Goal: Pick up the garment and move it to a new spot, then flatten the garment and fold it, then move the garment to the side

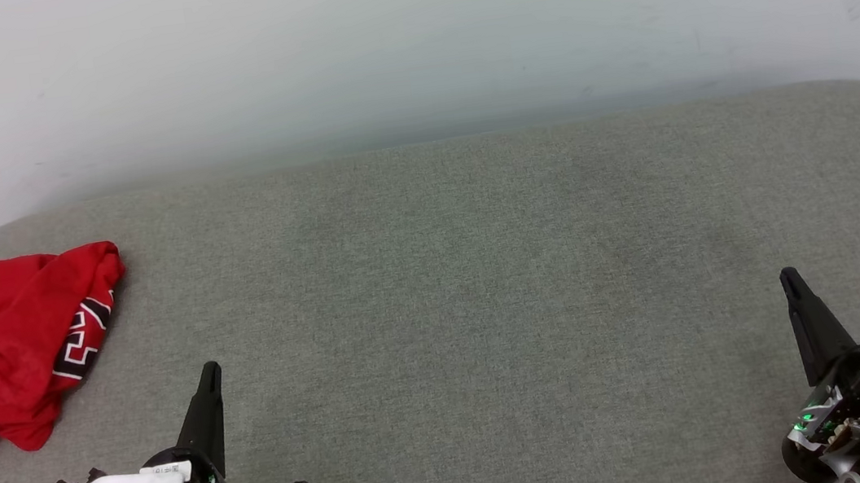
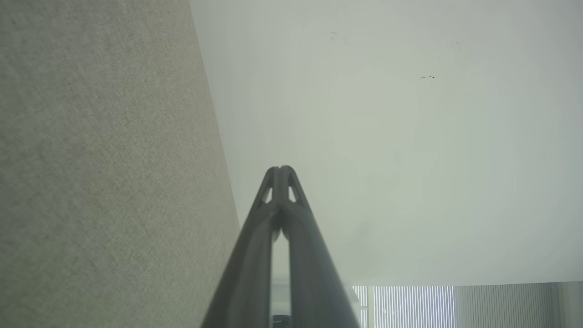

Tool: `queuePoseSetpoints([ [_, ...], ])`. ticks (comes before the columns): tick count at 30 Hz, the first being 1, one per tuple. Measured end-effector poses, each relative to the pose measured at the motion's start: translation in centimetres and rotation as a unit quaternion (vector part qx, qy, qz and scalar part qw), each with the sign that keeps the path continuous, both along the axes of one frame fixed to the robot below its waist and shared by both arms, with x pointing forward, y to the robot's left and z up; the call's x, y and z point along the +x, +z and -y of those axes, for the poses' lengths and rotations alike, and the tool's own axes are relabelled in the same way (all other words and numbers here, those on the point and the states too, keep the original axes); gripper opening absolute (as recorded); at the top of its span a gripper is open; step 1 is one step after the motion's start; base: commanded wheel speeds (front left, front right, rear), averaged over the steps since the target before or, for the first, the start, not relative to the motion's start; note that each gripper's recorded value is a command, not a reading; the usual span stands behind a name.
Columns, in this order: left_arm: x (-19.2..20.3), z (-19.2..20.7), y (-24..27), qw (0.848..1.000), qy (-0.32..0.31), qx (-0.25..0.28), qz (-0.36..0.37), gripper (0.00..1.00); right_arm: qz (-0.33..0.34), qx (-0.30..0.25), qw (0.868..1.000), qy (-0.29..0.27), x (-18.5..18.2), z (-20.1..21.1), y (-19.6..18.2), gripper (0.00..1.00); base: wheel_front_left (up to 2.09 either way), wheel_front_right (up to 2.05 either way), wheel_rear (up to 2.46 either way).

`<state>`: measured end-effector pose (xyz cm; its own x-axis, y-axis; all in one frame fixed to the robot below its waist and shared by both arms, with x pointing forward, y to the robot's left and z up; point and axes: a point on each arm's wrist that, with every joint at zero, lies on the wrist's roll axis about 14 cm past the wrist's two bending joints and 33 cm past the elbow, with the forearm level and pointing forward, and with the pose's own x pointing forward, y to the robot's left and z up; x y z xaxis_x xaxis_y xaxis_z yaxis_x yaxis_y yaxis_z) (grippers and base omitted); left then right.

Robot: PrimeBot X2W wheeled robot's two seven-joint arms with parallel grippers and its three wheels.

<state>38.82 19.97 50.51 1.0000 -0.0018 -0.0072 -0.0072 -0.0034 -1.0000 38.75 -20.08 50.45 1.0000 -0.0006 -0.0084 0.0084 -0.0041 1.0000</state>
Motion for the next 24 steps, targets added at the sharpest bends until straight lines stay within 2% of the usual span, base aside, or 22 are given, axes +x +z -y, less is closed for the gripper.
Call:
queuePoseSetpoints([
  [24, 0.00, 0.00, 0.00, 1.000, 0.000, 0.000, 0.000, 0.00, 0.000, 0.000, 1.000, 0.000, 0.00, 0.00, 0.00, 0.00, 0.00, 0.00, 0.00],
])
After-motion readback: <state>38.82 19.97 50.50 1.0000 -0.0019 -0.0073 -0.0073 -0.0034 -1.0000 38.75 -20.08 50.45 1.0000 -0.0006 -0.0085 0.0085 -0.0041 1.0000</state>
